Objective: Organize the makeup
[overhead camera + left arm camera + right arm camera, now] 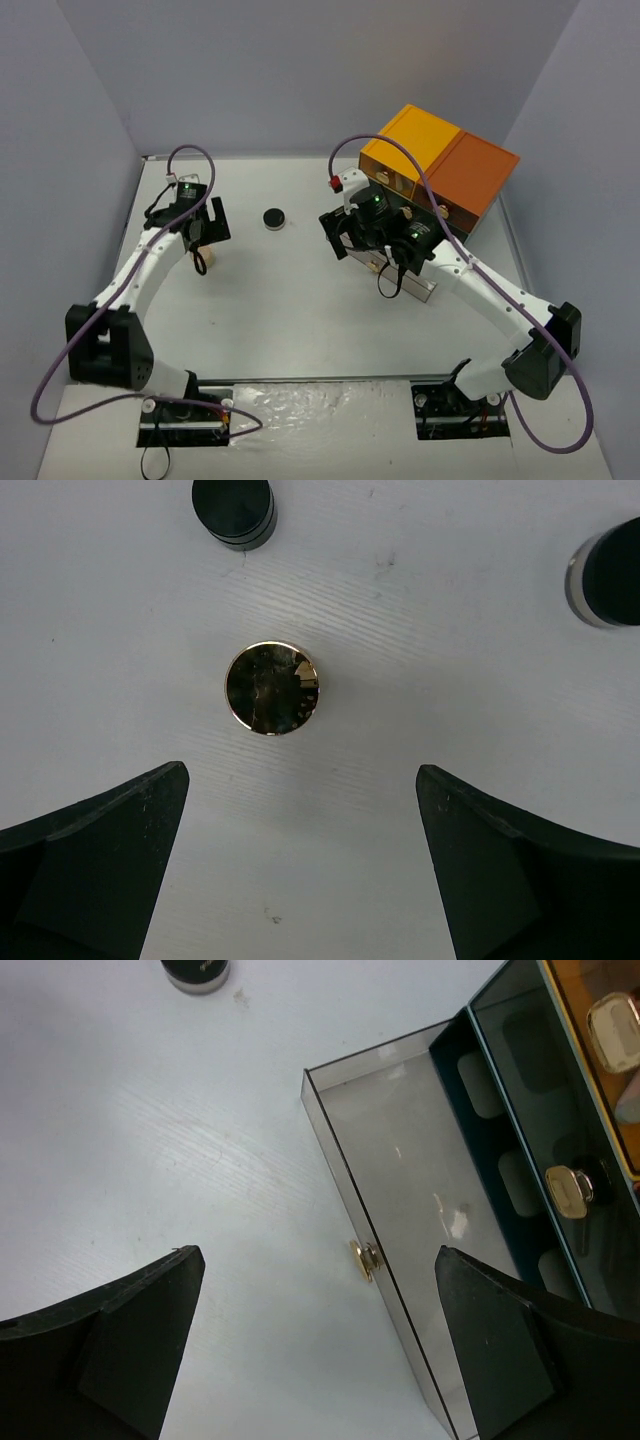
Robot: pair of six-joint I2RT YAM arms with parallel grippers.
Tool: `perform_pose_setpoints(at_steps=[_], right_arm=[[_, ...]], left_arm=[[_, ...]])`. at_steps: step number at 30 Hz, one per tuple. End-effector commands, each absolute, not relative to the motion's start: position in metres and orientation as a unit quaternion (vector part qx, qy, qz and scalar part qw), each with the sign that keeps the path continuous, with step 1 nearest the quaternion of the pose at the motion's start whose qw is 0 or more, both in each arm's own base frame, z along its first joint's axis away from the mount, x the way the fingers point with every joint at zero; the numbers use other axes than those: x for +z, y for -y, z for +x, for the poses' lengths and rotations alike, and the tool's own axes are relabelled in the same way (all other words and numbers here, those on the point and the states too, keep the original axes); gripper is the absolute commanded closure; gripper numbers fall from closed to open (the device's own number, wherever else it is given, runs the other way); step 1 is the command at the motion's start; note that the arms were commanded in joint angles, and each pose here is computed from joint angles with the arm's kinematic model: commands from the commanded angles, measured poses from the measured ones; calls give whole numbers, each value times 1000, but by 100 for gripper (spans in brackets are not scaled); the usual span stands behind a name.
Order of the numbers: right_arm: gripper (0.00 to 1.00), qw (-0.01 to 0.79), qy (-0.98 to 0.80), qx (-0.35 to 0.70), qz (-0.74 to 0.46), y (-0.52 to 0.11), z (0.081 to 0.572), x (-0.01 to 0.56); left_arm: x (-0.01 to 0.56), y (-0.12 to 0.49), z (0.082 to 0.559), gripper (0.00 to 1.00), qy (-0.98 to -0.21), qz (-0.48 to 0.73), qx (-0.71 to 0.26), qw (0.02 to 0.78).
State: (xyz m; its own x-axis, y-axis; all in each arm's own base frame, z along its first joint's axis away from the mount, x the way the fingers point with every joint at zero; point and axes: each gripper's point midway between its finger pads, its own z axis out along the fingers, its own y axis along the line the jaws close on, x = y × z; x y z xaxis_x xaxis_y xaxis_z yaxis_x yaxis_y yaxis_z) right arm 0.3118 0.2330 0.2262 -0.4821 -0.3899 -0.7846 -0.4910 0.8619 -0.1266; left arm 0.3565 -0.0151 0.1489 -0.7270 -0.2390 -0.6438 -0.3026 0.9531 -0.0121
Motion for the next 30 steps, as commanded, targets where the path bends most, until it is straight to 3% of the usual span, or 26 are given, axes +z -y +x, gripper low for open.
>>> perform_pose_setpoints(at_steps=[1,9,14,18,20,24,28,30], right_arm=[[1,480,-835,88,-256,-230,299,253],[1,493,-829,63,-255,-209,292,252],[1,489,-832,60,-256,-206,291,246],[0,490,-832,60,-254,-205,291,246],[0,491,-832,59,-253,-205,291,246],[0,493,-831,53,-250,-203,292,248],[0,494,-831,51,-251,-204,295,248],[0,495,-831,50,-250,-204,296,249]], left_arm=[[133,-4,374,3,-939,-186,43,285],[89,-8,388,4,-953,-193,30,233],[67,-8,393,9,-960,-187,34,207],[60,0,396,32,-961,-184,14,208],[59,9,391,53,-962,-181,1,206],[67,33,380,83,-963,-160,-10,214],[81,78,365,94,-967,-112,-27,227],[88,109,357,96,-968,-81,-37,234]])
